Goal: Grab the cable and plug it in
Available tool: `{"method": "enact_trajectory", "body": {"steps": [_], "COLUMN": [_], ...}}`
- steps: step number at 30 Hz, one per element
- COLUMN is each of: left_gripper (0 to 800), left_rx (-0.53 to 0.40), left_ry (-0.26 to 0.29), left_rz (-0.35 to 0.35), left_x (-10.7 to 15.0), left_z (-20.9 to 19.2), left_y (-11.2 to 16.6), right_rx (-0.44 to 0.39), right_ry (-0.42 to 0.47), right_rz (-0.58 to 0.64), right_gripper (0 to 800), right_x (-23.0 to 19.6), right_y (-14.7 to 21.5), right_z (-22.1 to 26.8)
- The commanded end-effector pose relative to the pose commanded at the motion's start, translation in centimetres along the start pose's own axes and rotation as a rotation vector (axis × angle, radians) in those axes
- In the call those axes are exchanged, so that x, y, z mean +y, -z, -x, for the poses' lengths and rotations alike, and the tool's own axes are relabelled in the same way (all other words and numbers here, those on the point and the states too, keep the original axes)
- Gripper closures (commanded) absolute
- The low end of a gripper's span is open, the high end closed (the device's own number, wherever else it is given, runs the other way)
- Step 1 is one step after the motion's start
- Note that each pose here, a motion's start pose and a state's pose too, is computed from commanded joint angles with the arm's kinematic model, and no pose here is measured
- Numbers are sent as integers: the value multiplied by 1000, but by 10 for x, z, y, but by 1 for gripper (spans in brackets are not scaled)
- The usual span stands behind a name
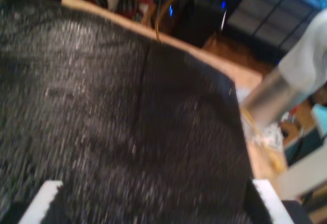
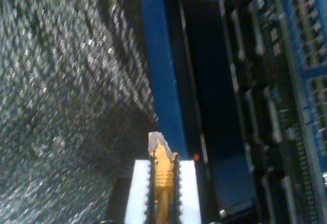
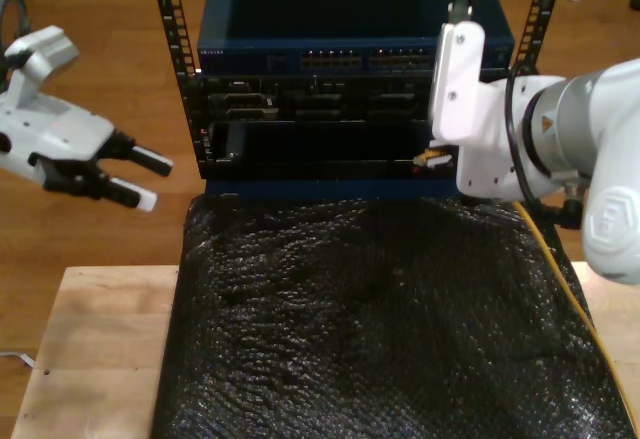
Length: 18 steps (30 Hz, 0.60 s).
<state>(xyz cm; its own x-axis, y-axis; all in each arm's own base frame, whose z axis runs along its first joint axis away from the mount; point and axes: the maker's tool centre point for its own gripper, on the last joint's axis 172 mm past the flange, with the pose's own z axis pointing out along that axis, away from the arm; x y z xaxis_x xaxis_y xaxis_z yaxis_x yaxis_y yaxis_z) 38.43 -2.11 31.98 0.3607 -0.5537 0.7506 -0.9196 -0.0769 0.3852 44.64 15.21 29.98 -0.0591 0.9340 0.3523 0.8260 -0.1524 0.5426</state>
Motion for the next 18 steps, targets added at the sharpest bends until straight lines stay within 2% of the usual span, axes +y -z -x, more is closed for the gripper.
{"method": "enact_trajectory", "body": {"steps": [5,8,11,18], "left_gripper": [0,0,0,0], "left_rx": [-163,-228,-229,-251], "left_ry": [-19,-17,-9,-47], "left_rz": [-21,-17,-23,-54], "left_x": [12,22,29,46], "left_z": [36,63,90,142], "left_y": [14,23,32,62], "right_rx": [-51,-67,-75,-91], "right_ry": [-30,-23,-21,-27], "right_rz": [-35,-53,-66,-109], "right_gripper": [800,800,800,800], "right_x": [-7,-11,-15,-33], "right_y": [-10,-17,-22,-35], "right_z": [31,36,39,48]}}
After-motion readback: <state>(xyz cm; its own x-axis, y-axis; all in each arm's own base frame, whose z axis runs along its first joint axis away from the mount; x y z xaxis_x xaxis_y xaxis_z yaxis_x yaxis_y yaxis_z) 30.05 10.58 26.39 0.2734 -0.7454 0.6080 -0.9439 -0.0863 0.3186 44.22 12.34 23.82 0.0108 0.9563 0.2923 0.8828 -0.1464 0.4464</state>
